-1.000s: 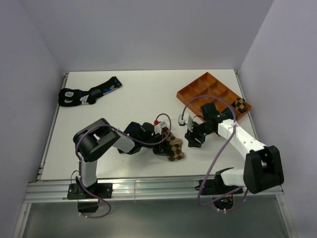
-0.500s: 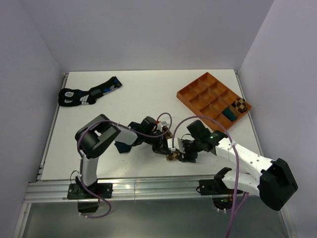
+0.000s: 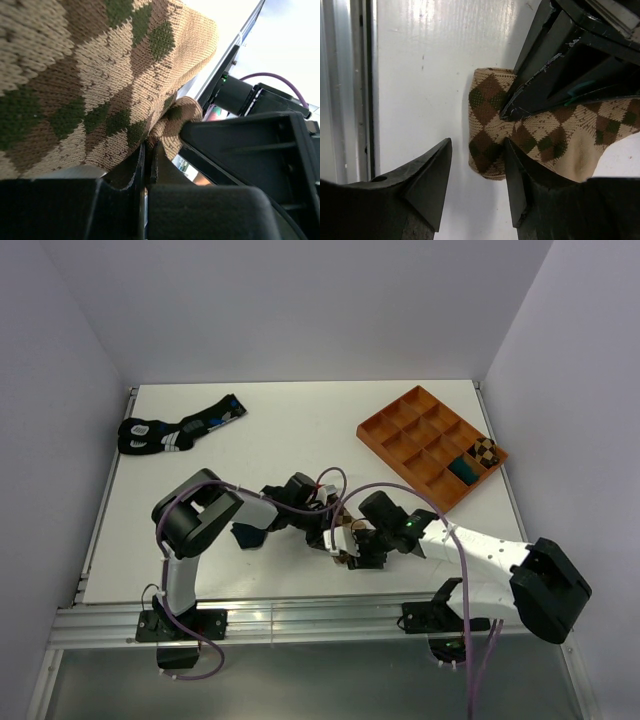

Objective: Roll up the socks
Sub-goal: Roll the sock at the center of the board.

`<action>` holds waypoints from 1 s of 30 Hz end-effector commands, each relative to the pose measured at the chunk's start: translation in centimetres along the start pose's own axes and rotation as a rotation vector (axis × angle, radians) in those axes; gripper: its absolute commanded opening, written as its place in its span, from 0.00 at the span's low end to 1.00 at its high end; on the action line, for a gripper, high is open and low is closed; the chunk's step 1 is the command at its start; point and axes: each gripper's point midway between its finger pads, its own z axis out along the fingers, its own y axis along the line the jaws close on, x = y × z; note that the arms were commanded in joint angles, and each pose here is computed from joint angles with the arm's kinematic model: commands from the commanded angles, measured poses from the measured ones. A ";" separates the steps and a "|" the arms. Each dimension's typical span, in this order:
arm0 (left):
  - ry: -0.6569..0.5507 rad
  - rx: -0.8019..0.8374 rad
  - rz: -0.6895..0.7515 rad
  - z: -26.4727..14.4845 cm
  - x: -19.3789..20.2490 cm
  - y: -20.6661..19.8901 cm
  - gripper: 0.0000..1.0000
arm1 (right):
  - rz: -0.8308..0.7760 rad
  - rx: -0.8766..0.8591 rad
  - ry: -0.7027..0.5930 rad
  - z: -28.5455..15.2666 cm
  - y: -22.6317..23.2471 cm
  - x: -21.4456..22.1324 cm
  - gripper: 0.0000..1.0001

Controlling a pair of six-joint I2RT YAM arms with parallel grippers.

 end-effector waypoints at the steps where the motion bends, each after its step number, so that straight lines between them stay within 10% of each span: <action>1: 0.002 -0.136 -0.069 0.3 1.0 5.1 0.00 | 0.003 0.030 0.016 0.9 -0.7 0.3 0.53; 13: -0.036 -0.023 -0.009 -0.4 0.4 2.5 0.23 | 0.061 0.008 0.077 2.4 -1.1 1.4 0.31; 30: -0.486 -0.020 0.215 -6.2 -4.7 -0.3 0.32 | 0.186 -0.170 0.147 2.2 0.5 1.6 0.23</action>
